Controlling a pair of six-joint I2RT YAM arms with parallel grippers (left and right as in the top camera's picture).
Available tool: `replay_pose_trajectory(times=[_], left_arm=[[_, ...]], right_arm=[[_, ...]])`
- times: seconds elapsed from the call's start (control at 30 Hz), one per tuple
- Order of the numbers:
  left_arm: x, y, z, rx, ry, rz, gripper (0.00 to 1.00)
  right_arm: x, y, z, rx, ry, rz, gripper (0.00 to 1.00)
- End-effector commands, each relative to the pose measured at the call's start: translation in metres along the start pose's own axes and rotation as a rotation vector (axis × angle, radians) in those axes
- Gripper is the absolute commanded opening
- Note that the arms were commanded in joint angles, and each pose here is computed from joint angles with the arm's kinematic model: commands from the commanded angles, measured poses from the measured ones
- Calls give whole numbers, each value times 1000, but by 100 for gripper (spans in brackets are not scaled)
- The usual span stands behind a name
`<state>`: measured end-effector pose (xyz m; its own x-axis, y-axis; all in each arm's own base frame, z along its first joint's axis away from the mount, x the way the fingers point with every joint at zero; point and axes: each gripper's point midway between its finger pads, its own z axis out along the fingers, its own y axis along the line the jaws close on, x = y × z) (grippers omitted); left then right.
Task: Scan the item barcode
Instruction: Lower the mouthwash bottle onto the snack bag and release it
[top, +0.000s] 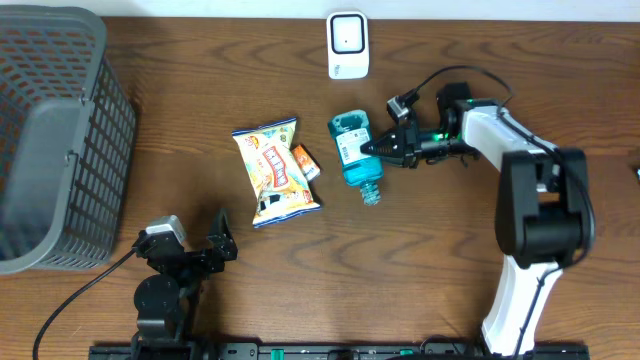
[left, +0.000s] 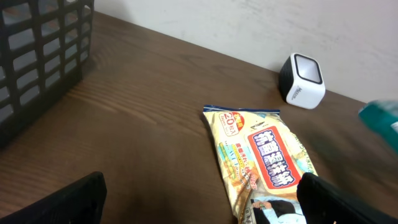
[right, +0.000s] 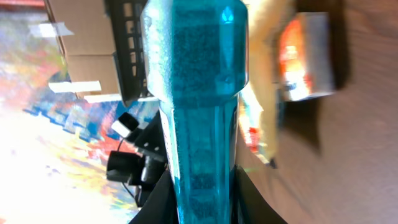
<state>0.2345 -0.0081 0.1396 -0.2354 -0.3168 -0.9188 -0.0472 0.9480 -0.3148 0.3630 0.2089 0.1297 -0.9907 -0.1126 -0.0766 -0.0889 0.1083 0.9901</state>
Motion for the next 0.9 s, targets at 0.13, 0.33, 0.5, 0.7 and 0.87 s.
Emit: replay_pose_trajectory(times=[0.13,0.33,0.5,0.7,0.87], left_arm=[[12,7,3,-25,25,5,98],[12,7,3,-25,25,5,98],[12,7,3,-25,25,5,98],[12,7,3,-25,25,5,98],[12,7,3,-25,26,5,98]], right_arm=[[22,100,-8,122,-16,-274,1],[23,98,-15,662,-111,-419,1],[14,106,0,916,-192,-567,1],[17,107,32,978,-171,-671,1],[19,106,37,1001,-167,-687,1]])
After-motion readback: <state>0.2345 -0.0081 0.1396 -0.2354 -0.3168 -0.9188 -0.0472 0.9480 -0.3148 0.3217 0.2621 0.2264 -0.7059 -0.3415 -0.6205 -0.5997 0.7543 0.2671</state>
